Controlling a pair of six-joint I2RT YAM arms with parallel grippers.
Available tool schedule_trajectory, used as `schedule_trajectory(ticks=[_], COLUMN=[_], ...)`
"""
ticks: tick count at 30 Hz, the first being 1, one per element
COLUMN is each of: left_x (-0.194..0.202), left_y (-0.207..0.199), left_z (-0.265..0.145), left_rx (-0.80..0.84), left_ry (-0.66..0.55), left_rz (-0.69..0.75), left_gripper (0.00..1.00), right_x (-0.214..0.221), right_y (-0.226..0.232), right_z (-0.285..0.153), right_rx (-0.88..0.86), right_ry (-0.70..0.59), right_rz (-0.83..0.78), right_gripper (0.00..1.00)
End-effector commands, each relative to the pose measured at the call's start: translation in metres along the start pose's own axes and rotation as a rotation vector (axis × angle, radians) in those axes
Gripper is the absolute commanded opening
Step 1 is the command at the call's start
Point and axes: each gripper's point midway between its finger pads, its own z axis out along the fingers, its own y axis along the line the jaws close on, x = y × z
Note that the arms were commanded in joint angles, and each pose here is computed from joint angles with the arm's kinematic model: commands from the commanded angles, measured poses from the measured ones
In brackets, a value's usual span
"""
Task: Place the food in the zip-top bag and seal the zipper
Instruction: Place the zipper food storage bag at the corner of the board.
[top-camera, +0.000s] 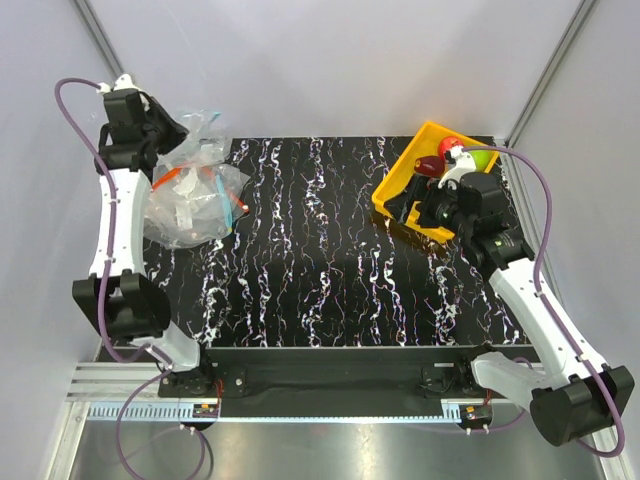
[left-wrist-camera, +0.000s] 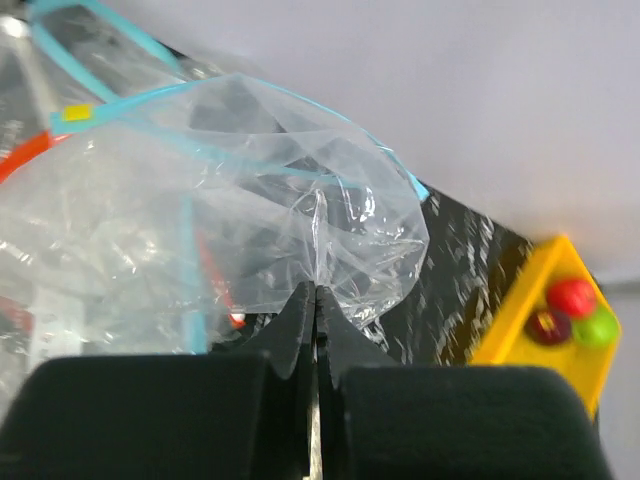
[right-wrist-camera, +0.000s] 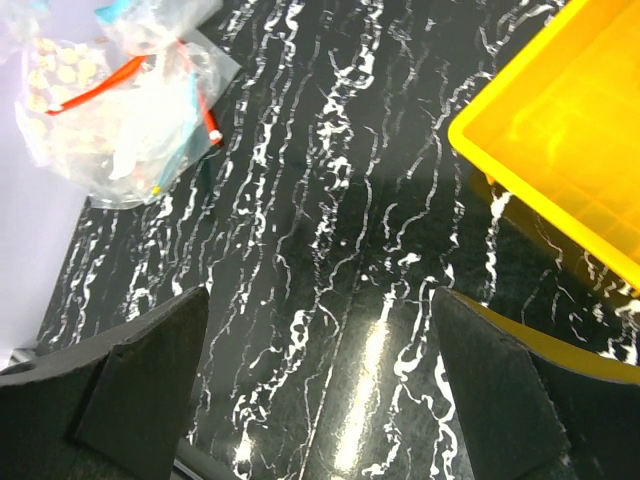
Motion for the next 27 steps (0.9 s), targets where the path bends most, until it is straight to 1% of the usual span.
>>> schedule_trajectory(ticks=[1,2,3,4,5,6,7,8,9,10,11,12,13,14,15,16,18,19,20,22,24,27], left_x=[-0.068,-0.080,-0.083,-0.095,-0.100,-0.095,-0.094,-0.096,-0.089,-0.086,-0.065,-0.068,-0.063,-0.036,-0.037,-0.032,-0.012,0.000,0.003,0.022,0.033,0.038], left_y=[0.003,0.013,0.031,0.034,0.039,0.057,0.061,0.058,0.059,0.064,0.082,0.076,0.076,0.091,0.088,0.092,0.101,0.105,0.101,0.110,0.125,0.132], left_z=[0.009,0.012,0.028,0.030,0.036,0.052,0.056,0.053,0.055,0.050,0.049,0.030,0.028,0.029,0.011,0.005,-0.009,-0.016,-0.026,-0.038,-0.061,-0.074], left_rx=[-0.056,-0.109,-0.166,-0.180,-0.183,-0.224,-0.240,-0.251,-0.276,-0.315,-0.389,-0.382,-0.369,-0.398,-0.398,-0.412,-0.441,-0.461,-0.456,-0.498,-0.576,-0.603], left_ry=[-0.212,-0.254,-0.256,-0.286,-0.302,-0.278,-0.261,-0.236,-0.211,-0.209,-0.167,-0.198,-0.204,-0.156,-0.186,-0.189,-0.166,-0.133,-0.129,-0.094,-0.117,-0.122], left_rz=[-0.028,-0.028,-0.020,-0.019,-0.018,-0.034,-0.031,-0.015,0.013,0.008,-0.012,-0.054,-0.063,-0.071,-0.086,-0.099,-0.128,-0.138,-0.139,-0.148,-0.156,-0.114], left_gripper=[0.00,0.00,0.00,0.00,0.06,0.56,0.99,0.99,0.99,0.99,0.99,0.99,0.99,0.99,0.99,0.99,0.99,0.99,0.99,0.99,0.99,0.99], right_x=[-0.027,-0.028,-0.029,-0.030,-0.030,-0.029,-0.028,-0.027,-0.028,-0.026,-0.026,-0.024,-0.023,-0.022,-0.018,-0.016,-0.012,-0.011,-0.010,-0.008,-0.006,-0.002], right_y=[0.020,0.023,0.025,0.026,0.025,0.027,0.027,0.025,0.025,0.025,0.025,0.025,0.026,0.026,0.025,0.024,0.024,0.024,0.024,0.022,0.020,0.020], right_z=[-0.006,-0.005,-0.005,-0.005,-0.004,-0.004,-0.003,-0.002,-0.001,0.000,0.001,0.003,0.004,0.005,0.006,0.008,0.009,0.010,0.010,0.011,0.013,0.014], right_rx=[-0.073,-0.088,-0.099,-0.102,-0.101,-0.107,-0.109,-0.102,-0.101,-0.102,-0.104,-0.107,-0.114,-0.117,-0.117,-0.120,-0.129,-0.131,-0.132,-0.128,-0.120,-0.124], right_ry=[-0.061,-0.063,-0.063,-0.063,-0.060,-0.053,-0.049,-0.041,-0.040,-0.030,-0.028,-0.020,-0.013,-0.010,-0.003,0.000,0.002,0.004,0.008,0.015,0.021,0.029], right_rz=[-0.033,-0.035,-0.041,-0.043,-0.046,-0.050,-0.055,-0.055,-0.059,-0.058,-0.058,-0.058,-0.054,-0.046,-0.041,-0.036,-0.028,-0.026,-0.024,-0.022,-0.017,-0.017], right_gripper=[1.00,1.00,1.00,1.00,1.00,1.00,1.00,1.00,1.00,1.00,1.00,1.00,1.00,1.00,1.00,1.00,1.00,1.00,1.00,1.00,1.00,1.00])
